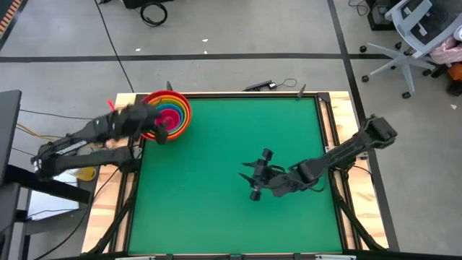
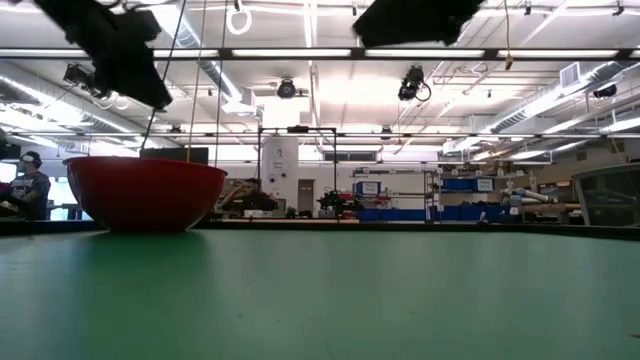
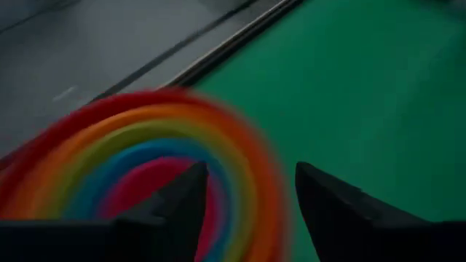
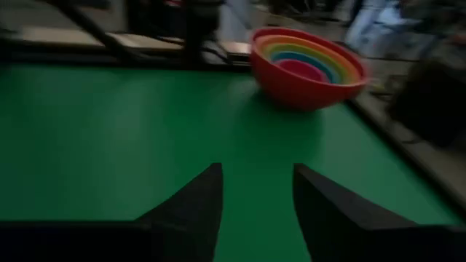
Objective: Nest bowls inside each other
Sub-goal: Return to Home Position
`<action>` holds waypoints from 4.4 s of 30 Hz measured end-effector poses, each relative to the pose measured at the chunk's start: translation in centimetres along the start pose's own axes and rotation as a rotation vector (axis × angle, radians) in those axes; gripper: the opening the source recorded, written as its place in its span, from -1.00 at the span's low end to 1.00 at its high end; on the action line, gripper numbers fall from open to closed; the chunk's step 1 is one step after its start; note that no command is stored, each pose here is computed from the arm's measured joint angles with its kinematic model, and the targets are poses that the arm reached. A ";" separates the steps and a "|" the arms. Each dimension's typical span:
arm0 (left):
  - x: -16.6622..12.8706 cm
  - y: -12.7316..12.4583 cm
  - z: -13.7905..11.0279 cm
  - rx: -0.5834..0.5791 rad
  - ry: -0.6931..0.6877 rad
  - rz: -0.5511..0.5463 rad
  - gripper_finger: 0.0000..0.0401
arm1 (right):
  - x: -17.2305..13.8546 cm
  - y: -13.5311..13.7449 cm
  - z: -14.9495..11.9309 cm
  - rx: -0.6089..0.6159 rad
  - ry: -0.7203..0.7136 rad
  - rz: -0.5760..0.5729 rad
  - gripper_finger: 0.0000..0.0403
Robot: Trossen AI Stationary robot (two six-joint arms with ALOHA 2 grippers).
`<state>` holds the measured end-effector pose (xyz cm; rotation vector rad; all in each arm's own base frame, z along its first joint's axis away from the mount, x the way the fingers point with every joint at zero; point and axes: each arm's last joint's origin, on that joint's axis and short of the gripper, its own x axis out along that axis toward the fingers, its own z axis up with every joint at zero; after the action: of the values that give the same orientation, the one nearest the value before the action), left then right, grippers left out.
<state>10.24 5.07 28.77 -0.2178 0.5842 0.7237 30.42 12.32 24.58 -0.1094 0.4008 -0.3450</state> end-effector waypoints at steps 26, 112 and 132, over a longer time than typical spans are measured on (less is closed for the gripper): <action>-0.2 -8.2 -5.0 0.266 -0.519 -0.649 -0.97 | -8.7 -8.4 -4.2 0.301 -0.386 0.302 -0.99; 1.9 -3.7 -11.3 0.226 -0.606 -0.618 -0.99 | -10.8 -15.9 -15.0 0.311 -0.454 0.459 -0.95; 2.2 -4.2 -11.4 0.205 -0.752 -0.765 -0.99 | -11.2 -16.2 -14.9 0.289 -0.498 0.389 -0.91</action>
<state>9.54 -1.17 18.15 0.0383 -0.1637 -0.0305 9.84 0.50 17.79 0.1642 -0.1263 0.0172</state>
